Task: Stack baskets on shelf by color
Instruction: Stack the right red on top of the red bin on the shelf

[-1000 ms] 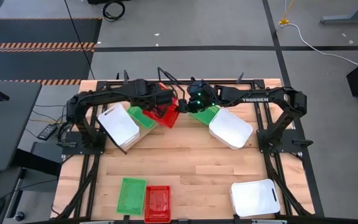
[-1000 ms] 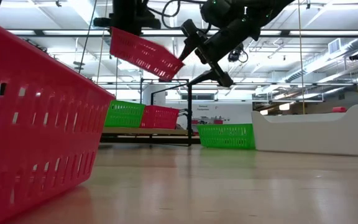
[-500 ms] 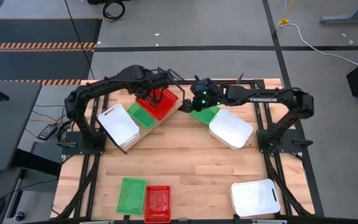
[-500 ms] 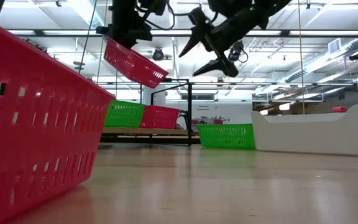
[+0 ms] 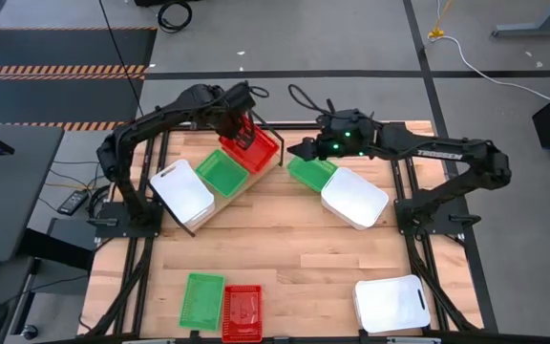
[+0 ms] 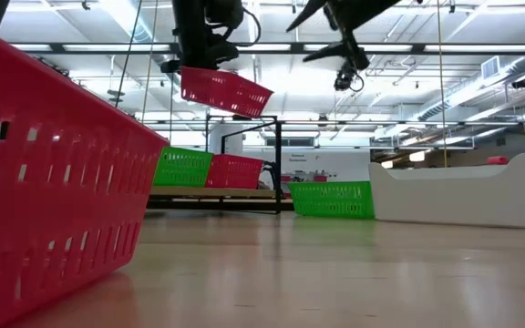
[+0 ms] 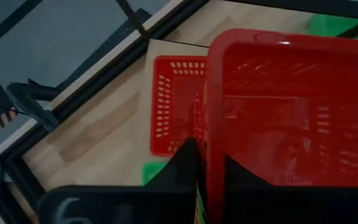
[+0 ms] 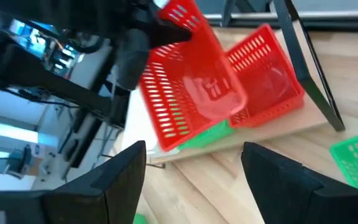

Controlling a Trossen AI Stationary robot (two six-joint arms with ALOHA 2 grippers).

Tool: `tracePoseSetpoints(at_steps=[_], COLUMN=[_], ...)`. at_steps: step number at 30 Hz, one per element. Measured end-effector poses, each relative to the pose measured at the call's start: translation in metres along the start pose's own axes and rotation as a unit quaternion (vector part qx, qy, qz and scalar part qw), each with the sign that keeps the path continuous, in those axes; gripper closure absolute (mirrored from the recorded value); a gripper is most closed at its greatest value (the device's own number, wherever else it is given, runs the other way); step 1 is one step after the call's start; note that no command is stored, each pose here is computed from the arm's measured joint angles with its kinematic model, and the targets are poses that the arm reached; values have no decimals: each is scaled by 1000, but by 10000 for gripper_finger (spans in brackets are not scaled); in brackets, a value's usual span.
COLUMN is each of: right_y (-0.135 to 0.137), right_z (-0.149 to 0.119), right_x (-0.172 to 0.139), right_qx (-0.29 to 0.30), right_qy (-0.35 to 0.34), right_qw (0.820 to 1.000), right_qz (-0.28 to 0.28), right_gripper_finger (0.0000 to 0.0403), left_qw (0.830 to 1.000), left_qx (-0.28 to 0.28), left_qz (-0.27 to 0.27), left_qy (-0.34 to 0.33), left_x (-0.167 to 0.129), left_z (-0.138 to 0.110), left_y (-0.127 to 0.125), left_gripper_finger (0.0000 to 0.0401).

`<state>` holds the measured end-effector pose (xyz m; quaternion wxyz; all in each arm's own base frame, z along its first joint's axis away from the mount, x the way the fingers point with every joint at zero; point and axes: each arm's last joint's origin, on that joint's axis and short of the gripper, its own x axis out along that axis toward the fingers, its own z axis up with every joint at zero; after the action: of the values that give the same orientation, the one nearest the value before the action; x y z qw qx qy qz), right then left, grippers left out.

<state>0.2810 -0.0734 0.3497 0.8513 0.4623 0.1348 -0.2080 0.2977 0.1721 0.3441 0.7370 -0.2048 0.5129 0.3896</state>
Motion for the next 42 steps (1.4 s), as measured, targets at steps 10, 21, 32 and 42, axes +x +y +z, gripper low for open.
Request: tracePoseSetpoints(at_steps=[10, 21, 32, 42], right_y=[11, 27, 32, 32], right_z=[-7, -21, -27, -28], right_x=[-21, -41, -44, -45], right_qx=[-69, -102, -108, -107], right_qy=[8, -4, 6, 7], right_qw=[997, 993, 992, 992], right_qz=[23, 52, 61, 62], right_gripper_finger=[135, 135, 135, 135], left_qw=[999, 998, 998, 998], left_qx=[38, 35, 44, 29], left_qz=[-35, -38, -11, -22], left_qy=[13, 39, 44, 55], left_x=[26, 54, 60, 73], left_z=[12, 18, 24, 22], left_y=[-4, -10, 17, 26], left_gripper_finger=[397, 397, 397, 397])
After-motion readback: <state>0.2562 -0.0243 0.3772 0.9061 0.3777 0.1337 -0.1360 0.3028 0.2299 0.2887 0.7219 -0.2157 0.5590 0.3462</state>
